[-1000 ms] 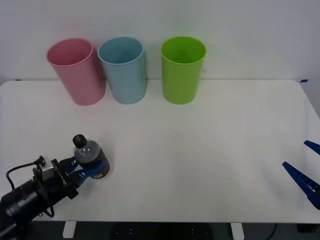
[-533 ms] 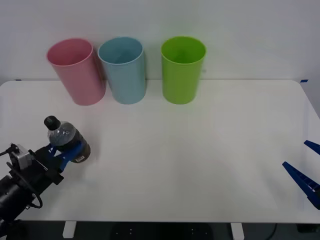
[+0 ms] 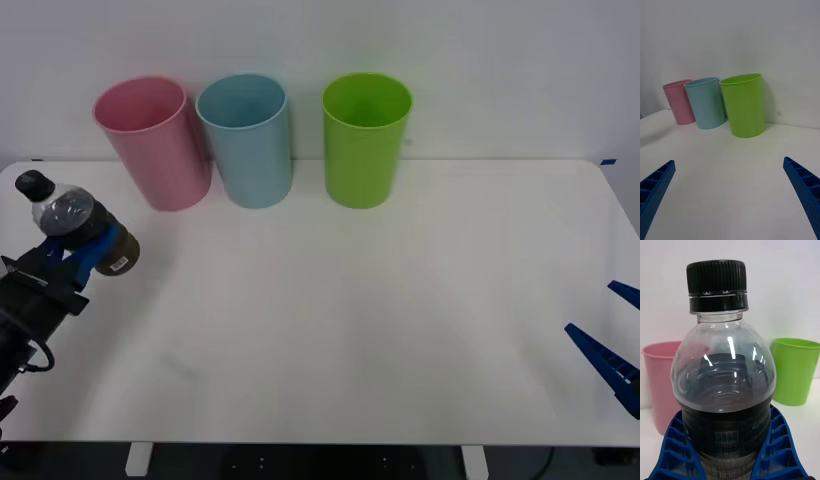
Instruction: Grasp the object on the table and drop it into the matching bin: aluminum can to the light blue bin, PET bottle to the pink bin.
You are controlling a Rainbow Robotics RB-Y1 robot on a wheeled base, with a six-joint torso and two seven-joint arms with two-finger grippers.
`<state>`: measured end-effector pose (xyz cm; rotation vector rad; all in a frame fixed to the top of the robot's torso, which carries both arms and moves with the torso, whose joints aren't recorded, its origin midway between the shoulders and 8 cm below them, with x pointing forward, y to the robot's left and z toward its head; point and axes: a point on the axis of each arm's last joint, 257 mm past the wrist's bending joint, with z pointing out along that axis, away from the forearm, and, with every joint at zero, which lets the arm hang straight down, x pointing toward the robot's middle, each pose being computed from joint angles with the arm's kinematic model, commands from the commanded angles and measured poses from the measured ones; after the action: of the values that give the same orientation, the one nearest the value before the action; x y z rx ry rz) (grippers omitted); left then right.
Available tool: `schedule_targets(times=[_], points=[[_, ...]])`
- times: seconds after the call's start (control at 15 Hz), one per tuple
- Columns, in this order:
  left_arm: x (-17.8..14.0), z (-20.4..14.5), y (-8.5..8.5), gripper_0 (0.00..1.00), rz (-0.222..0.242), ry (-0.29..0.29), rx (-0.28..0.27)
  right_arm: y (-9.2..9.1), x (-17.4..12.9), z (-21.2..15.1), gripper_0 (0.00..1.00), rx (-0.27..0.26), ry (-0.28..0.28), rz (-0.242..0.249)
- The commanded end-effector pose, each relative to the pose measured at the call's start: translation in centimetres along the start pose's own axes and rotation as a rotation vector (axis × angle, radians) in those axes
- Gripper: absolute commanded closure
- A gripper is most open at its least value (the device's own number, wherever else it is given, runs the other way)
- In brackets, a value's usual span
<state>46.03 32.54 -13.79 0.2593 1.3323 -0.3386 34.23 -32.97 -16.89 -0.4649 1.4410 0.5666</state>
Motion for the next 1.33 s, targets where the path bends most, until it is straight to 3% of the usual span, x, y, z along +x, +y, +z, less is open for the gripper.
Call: schedule_targets(times=[0.07, 0.6, 0.87, 1.33], points=[[-2.2, 2.7, 0.9, 1.0, -0.037, -0.035, -0.013, 0.0, 0.0, 0.0, 0.0, 0.0, 0.0, 0.0], [-8.6, 8.1, 3.9, 1.0, -0.058, -0.155, -0.104, 0.0, 0.0, 0.0, 0.0, 0.0, 0.0, 0.0], [-10.2, 9.8, 4.8, 1.0, -0.065, -0.166, -0.12, 0.0, 0.0, 0.0, 0.0, 0.0, 0.0, 0.0], [-11.0, 15.8, 8.6, 1.0, 0.019, -0.126, -0.182, 0.0, 0.0, 0.0, 0.0, 0.0, 0.0, 0.0]])
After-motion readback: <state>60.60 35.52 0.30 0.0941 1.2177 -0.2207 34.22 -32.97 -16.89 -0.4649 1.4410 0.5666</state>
